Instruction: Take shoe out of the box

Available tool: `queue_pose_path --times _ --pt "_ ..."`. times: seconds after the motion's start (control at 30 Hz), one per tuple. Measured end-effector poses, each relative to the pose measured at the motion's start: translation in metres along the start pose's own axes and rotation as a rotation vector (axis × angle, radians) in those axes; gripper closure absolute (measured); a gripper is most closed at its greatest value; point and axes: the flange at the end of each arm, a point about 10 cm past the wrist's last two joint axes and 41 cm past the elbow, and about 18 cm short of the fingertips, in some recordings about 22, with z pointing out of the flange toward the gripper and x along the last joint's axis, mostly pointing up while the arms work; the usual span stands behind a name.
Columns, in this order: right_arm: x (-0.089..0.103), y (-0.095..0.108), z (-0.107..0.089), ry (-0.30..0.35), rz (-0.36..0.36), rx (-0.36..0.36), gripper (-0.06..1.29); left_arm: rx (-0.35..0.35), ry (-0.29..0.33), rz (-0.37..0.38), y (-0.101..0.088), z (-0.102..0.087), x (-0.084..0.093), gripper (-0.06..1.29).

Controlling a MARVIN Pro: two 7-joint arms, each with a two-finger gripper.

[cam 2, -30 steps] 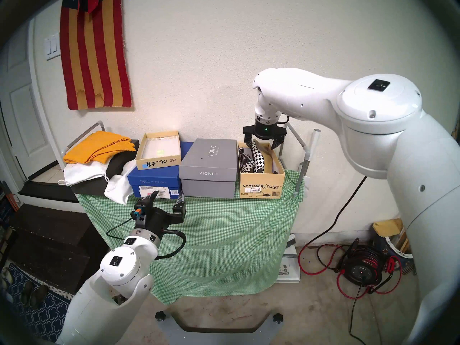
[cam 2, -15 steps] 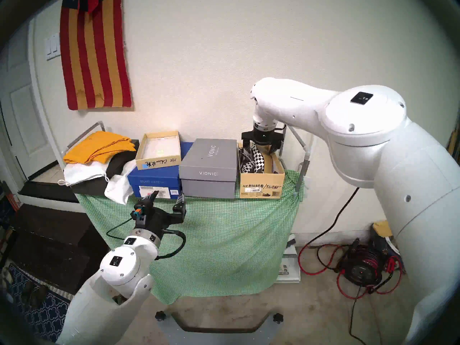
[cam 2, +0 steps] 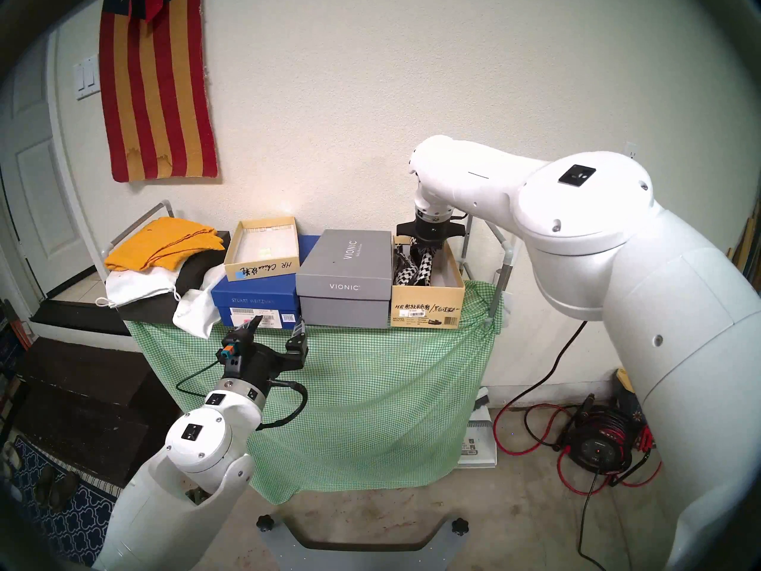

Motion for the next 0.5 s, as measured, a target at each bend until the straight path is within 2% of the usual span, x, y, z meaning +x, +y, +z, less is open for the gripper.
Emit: queue_pose_path --times 0.23,0.5 --pt "0.002 -0.003 -0.002 0.005 -0.021 -0.005 1.13 0.000 0.000 0.000 0.000 0.000 0.000 0.00" --pt "0.015 0.000 -0.019 0.039 -0.028 -0.008 1.14 0.000 0.000 0.000 0.000 0.000 0.000 0.00"
